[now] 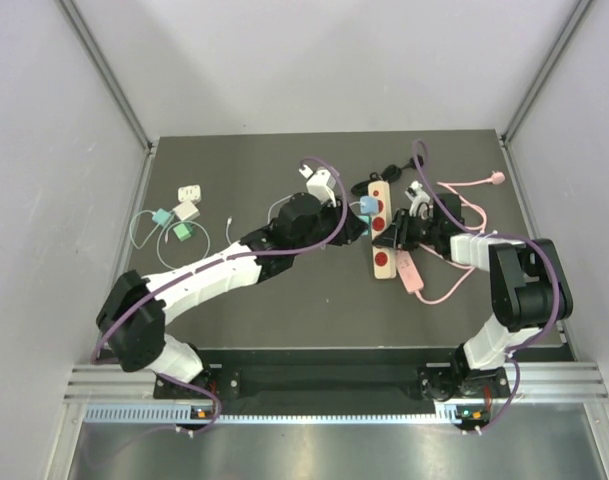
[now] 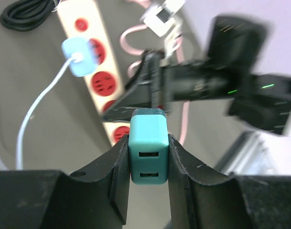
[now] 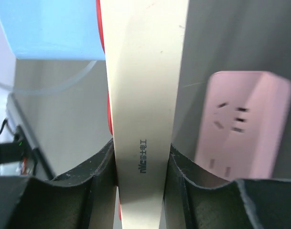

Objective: Pull the plug off the socket

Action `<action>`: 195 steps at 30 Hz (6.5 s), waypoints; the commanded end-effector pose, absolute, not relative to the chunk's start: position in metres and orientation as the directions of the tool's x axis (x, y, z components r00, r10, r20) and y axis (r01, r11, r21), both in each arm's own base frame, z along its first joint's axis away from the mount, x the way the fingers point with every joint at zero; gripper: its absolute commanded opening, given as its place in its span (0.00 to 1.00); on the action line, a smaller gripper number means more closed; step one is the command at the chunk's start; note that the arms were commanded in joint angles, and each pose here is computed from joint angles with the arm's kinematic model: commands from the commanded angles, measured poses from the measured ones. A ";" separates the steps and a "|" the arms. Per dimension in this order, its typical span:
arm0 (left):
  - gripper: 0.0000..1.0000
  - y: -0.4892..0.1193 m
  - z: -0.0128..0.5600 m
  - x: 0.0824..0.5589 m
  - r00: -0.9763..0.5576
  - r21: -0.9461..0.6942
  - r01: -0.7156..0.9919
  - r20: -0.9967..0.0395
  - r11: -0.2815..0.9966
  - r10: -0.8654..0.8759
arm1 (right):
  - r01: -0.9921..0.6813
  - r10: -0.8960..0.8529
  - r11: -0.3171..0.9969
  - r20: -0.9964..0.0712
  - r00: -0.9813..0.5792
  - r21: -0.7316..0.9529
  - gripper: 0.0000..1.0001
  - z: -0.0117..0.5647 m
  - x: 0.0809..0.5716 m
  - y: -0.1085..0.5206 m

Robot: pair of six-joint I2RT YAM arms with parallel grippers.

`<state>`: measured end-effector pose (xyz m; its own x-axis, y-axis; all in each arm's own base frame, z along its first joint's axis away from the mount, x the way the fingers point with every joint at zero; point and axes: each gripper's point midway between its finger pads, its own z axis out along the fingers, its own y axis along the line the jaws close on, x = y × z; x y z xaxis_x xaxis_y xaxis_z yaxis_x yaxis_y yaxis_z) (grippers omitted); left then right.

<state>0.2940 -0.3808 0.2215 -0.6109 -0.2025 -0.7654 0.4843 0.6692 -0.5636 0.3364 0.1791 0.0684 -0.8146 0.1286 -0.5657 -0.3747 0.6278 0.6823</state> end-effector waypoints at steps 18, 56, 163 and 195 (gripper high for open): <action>0.00 -0.275 0.284 0.289 -0.513 -0.641 0.540 -0.765 0.546 -0.390 | -0.529 0.134 0.532 -0.683 -0.718 0.661 0.00 0.101 0.353 0.182; 0.06 0.061 0.080 0.341 -0.104 -0.662 -0.554 -0.547 0.505 -0.831 | -0.521 0.140 0.509 -0.662 -0.736 0.686 0.00 0.098 0.352 0.182; 0.50 -0.414 0.156 0.424 -0.543 -0.473 0.229 -0.788 0.850 -0.292 | -0.536 0.116 0.501 -0.666 -0.737 0.680 0.00 0.097 0.351 0.185; 0.00 -0.413 0.197 0.383 -0.656 -0.530 0.352 -0.728 0.771 -0.200 | -0.421 0.169 0.671 -0.678 -0.716 0.611 0.00 0.087 0.370 0.157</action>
